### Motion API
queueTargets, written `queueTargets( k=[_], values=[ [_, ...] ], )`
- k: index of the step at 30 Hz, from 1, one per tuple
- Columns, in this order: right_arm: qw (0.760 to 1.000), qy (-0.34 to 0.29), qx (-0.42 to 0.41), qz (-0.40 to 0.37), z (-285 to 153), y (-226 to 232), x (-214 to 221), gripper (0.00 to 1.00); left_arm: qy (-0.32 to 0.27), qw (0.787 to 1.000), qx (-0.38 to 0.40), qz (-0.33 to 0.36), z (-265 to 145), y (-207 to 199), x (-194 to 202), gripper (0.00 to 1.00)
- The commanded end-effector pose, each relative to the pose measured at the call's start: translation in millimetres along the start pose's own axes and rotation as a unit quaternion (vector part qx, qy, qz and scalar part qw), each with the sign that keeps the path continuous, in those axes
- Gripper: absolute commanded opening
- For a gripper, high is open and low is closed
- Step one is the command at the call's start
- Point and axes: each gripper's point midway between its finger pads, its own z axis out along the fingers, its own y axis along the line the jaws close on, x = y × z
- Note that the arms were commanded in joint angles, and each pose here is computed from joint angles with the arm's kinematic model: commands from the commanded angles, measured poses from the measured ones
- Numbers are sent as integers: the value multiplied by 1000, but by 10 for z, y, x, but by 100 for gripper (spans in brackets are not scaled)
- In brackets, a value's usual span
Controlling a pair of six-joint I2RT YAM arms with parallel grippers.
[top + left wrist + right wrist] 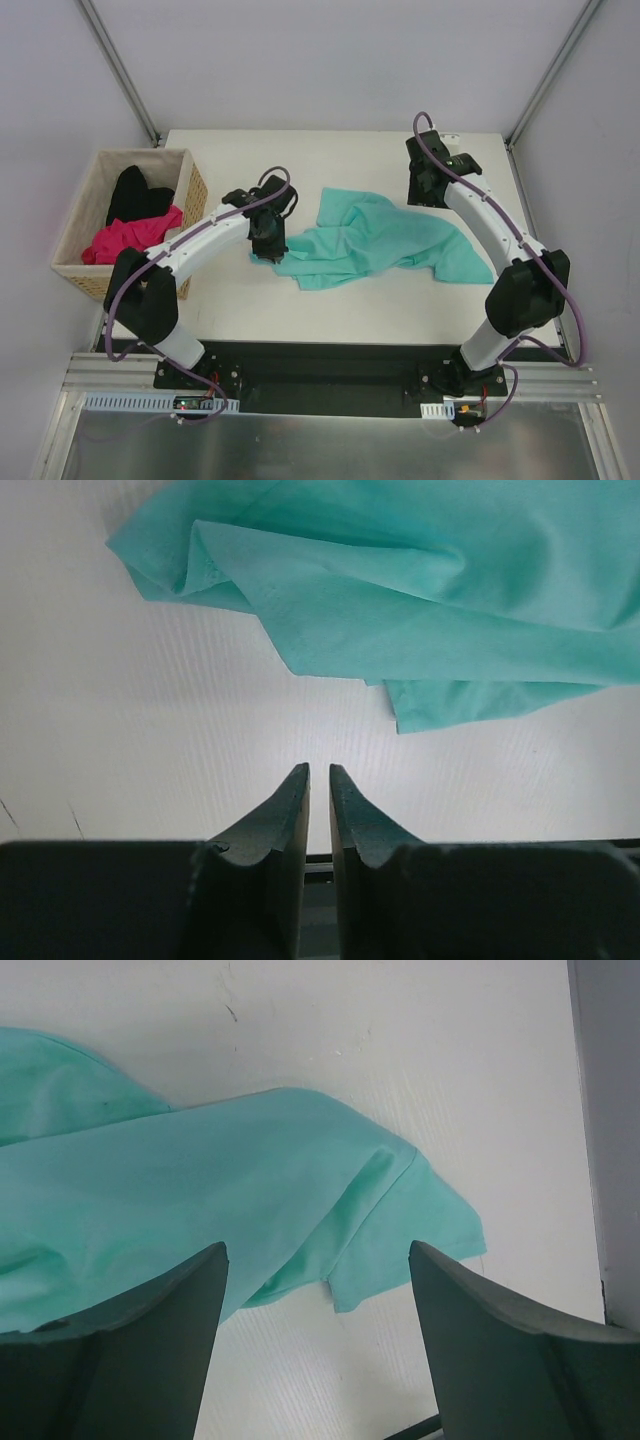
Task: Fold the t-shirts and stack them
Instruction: Flatten out the tshirt
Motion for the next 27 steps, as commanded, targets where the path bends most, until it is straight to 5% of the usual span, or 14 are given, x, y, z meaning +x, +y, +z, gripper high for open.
queueTargets(
  k=[1, 13, 27],
  values=[
    [1000, -19, -19, -2, -108, 45, -168, 76, 36, 999, 0, -9, 162, -54, 144, 14],
    [999, -22, -25, -7, -149, 50, -232, 76, 77, 995, 41, 45, 410, -570, 341, 15],
    [999, -17, -29, -7, -145, 44, -194, 76, 107, 993, 29, 49, 547, -617, 628, 15]
  ],
)
